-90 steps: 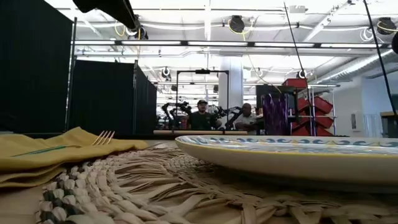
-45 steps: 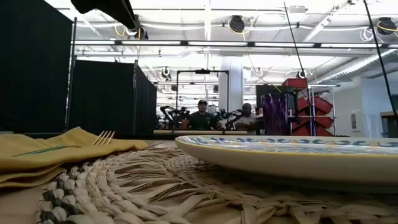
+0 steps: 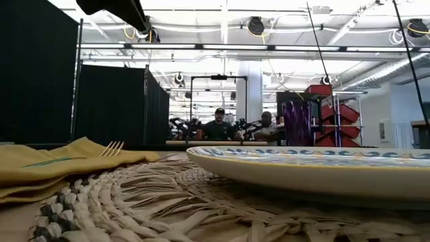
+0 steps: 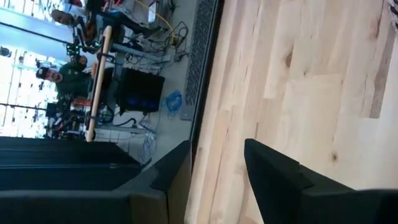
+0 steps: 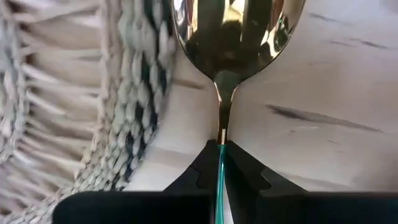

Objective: Set table place
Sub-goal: Move the green spoon to the right of the brown placemat, then put the gold knife on the brown placemat to the right of the white patterned plate

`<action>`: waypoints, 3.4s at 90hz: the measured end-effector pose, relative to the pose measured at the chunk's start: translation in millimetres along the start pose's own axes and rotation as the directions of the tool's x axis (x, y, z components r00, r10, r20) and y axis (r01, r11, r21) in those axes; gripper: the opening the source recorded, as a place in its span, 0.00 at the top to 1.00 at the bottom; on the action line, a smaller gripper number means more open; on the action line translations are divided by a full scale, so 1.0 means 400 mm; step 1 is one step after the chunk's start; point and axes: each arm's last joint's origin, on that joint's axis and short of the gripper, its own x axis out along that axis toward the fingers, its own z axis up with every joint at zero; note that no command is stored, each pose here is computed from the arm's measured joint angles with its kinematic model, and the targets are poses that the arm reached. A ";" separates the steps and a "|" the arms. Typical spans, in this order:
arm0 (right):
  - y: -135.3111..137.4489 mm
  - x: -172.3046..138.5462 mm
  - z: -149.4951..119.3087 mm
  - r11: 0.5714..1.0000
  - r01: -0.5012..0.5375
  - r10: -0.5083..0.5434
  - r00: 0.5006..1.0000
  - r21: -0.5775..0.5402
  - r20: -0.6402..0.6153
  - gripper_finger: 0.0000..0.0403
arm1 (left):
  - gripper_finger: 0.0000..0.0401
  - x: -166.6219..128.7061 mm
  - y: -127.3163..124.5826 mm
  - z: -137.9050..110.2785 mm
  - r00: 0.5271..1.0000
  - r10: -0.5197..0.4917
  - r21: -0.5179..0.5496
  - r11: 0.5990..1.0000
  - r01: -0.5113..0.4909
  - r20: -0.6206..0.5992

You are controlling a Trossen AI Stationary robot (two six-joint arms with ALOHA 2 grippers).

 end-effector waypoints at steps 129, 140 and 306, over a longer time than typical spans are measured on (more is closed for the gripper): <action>-0.017 -0.107 0.089 0.992 -0.116 0.123 0.970 -0.046 0.210 0.64 | 0.66 0.000 -0.001 0.001 1.000 -0.002 -0.009 1.000 0.002 0.003; -0.034 -0.141 0.131 0.996 -0.075 0.084 0.964 -0.045 0.252 0.63 | 0.66 0.001 0.000 0.002 1.000 -0.002 -0.013 1.000 0.002 0.002; -0.100 -0.086 0.368 0.996 0.084 -0.075 0.965 -0.025 0.253 0.99 | 0.66 -0.013 -0.007 -0.004 1.000 -0.015 -0.021 1.000 0.016 0.008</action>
